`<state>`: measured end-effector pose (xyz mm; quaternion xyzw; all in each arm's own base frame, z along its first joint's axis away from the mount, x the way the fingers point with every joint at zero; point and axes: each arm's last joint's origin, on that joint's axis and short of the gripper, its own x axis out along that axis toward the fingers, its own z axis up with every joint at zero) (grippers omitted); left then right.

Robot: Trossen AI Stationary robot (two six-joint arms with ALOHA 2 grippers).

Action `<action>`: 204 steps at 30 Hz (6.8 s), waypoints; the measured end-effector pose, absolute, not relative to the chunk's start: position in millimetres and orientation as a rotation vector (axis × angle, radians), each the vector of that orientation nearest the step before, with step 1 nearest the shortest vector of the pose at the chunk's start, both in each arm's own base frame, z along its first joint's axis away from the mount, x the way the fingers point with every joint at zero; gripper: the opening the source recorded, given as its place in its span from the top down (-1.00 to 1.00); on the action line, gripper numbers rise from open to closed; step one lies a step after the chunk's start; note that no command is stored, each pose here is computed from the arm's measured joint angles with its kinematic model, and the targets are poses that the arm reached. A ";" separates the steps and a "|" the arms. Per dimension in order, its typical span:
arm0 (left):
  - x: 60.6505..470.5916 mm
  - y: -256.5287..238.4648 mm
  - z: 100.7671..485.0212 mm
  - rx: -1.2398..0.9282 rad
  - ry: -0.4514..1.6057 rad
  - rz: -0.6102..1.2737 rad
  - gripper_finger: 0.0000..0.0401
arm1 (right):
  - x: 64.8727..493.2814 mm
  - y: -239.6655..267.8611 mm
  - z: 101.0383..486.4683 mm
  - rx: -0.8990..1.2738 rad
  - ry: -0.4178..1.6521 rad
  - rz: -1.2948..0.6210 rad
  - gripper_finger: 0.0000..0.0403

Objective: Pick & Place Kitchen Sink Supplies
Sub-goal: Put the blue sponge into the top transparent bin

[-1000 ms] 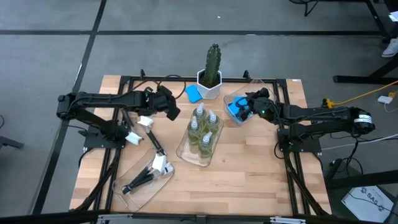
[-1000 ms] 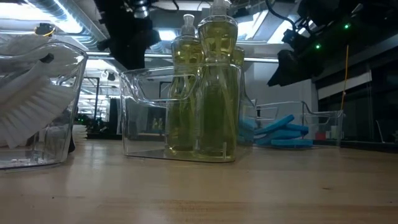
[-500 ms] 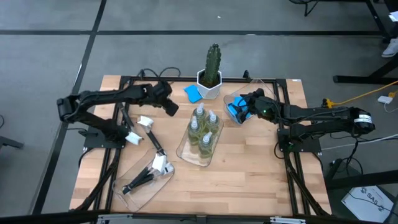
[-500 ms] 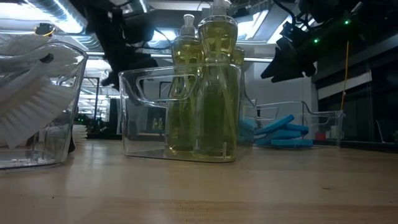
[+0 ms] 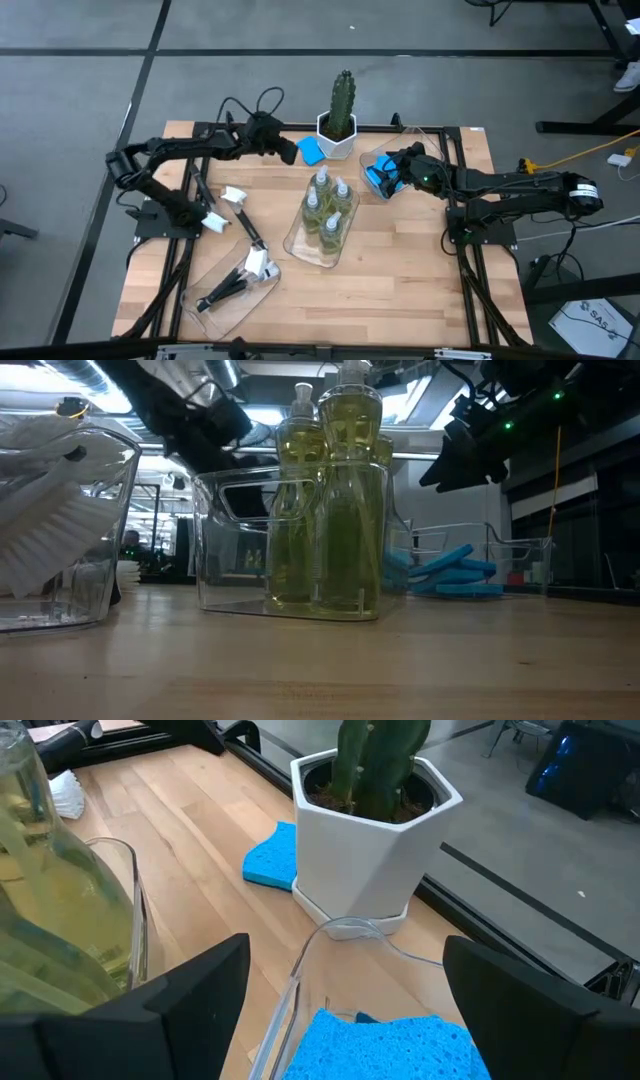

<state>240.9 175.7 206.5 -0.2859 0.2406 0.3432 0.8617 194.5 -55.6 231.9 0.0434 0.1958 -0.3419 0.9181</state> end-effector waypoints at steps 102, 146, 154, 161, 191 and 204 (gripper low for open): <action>243.6 53.6 355.8 0.078 0.448 0.997 0.99 | 207.5 -44.9 245.4 0.037 0.257 -0.534 -0.64; 370.1 -78.6 311.0 0.513 0.047 0.884 0.99 | 228.9 31.3 276.2 -0.024 -0.158 -0.003 -0.64; 371.4 -79.4 310.1 0.500 0.022 0.853 0.99 | 237.3 29.9 273.3 0.009 -0.202 -0.091 -0.64; 374.5 -78.3 304.4 0.493 0.036 0.857 0.99 | 240.2 29.2 269.4 0.002 -0.187 -0.139 -0.32; 344.1 -93.5 338.3 0.330 -0.003 0.948 0.30 | 204.4 17.6 277.3 -0.078 0.003 -0.328 0.93; 312.1 -74.0 359.6 0.372 0.072 1.058 0.50 | 156.3 2.8 275.8 0.007 0.143 -0.652 0.94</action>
